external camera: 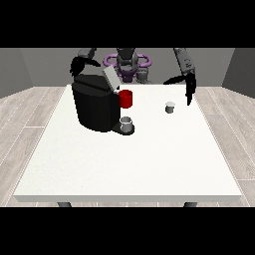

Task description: Insert the coffee pod into the coffee machine and close the lid

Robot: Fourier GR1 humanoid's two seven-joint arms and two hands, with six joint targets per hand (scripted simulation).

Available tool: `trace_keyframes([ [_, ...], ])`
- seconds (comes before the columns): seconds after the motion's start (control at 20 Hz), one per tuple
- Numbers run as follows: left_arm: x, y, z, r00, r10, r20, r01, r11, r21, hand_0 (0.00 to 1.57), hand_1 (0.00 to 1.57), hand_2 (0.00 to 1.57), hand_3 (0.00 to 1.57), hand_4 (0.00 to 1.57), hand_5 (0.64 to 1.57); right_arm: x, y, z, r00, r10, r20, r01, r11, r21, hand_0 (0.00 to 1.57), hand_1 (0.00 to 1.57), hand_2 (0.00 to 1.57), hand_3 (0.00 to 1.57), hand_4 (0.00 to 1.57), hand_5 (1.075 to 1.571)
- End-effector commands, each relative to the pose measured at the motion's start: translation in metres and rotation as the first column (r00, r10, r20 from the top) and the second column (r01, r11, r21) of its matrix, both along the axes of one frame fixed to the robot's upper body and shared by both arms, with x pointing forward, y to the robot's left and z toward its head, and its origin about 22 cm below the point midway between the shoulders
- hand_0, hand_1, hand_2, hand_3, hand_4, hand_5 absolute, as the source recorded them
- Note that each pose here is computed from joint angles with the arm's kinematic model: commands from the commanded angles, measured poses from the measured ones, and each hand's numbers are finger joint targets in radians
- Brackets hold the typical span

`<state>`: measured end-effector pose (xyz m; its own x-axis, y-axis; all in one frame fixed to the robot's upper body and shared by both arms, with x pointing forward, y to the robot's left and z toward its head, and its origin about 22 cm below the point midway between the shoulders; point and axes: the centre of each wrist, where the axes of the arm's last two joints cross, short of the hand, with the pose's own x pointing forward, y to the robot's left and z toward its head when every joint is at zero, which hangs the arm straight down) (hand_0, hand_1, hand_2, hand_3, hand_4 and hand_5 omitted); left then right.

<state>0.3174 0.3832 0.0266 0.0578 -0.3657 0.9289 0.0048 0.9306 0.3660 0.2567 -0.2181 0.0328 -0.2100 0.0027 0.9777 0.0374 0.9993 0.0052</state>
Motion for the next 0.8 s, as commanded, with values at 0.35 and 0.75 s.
trace_keyframes([
  [0.35, 0.017, -0.031, -0.028, 0.992, -0.047, -0.113, 0.066, 0.984, 0.168, 0.0, 0.0, 0.11, 0.0, 0.0, 1.571, 0.01, -0.004, -0.015, 0.995, -0.037, -0.093, 0.036, 0.999, -0.01, 0.0, 0.0, 0.0, 0.0, 0.4, 1.571],
  [0.75, 0.032, -0.021, -0.02, 0.99, -0.044, -0.136, 0.074, 0.971, 0.225, 0.7, 0.7, 0.78, 0.43, 0.0, 1.571, 0.037, 0.007, -0.013, 0.99, -0.101, -0.094, 0.099, 0.995, -0.029, 0.0, 0.0, 0.0, 0.0, 0.42, 1.571],
])
